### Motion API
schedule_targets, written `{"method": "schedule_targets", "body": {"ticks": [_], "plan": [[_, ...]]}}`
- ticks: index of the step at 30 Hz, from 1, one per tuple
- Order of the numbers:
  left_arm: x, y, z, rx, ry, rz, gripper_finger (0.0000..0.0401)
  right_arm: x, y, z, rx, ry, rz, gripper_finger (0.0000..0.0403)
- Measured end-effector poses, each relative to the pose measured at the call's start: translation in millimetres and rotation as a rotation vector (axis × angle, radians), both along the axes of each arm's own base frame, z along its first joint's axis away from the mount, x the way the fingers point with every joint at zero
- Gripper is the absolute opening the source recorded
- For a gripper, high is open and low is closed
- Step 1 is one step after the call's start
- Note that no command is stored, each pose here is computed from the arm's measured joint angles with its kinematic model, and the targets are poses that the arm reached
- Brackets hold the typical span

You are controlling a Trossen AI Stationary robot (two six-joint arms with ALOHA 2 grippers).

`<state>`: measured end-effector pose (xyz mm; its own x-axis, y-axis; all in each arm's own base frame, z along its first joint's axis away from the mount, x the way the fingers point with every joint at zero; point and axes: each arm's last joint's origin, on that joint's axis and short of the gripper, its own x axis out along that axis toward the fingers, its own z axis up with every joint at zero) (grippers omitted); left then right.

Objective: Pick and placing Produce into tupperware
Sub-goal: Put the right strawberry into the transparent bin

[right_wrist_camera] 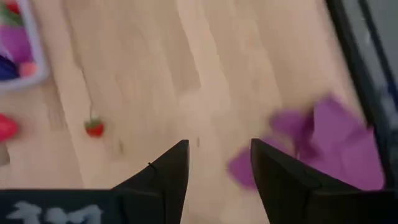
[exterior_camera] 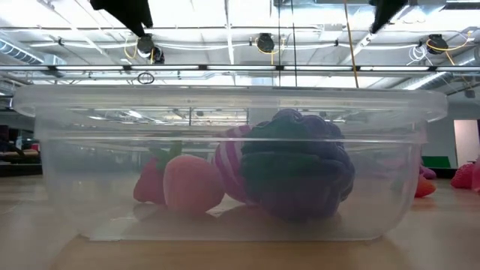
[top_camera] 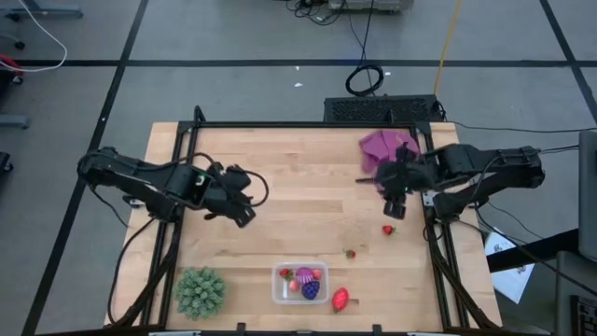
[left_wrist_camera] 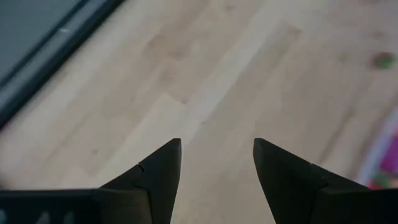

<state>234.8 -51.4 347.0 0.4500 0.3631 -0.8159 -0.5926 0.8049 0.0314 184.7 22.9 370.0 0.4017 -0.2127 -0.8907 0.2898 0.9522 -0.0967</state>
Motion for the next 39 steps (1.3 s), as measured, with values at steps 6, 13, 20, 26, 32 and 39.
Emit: {"method": "schedule_targets", "body": {"ticks": [6, 13, 20, 26, 32, 39], "plan": [[-2, 6, -2, 0.057, 0.032, 0.035, 0.0207, -2, 15, -21, 0.174, 0.124, -0.120, 0.0160], [0, 10, -2, 0.101, 0.027, 0.064, 0.0207, 0, 33, -97, 0.353, 0.284, -0.137, 0.0160], [1, 14, -2, 0.101, 0.028, 0.081, 0.0207, -16, 32, -169, 0.397, 0.415, -0.173, 0.0160], [2, 18, -2, 0.099, 0.026, 0.099, 0.0207, -16, 32, -188, 0.409, 0.367, -0.126, 0.0160], [2, 19, -2, 0.098, 0.024, 0.105, 0.0207, -15, 30, -188, 0.412, 0.362, -0.136, 0.0160], [2, 19, -2, 0.097, 0.023, 0.107, 0.0207, -12, 16, -188, 0.424, 0.352, -0.207, 0.0166]]}}
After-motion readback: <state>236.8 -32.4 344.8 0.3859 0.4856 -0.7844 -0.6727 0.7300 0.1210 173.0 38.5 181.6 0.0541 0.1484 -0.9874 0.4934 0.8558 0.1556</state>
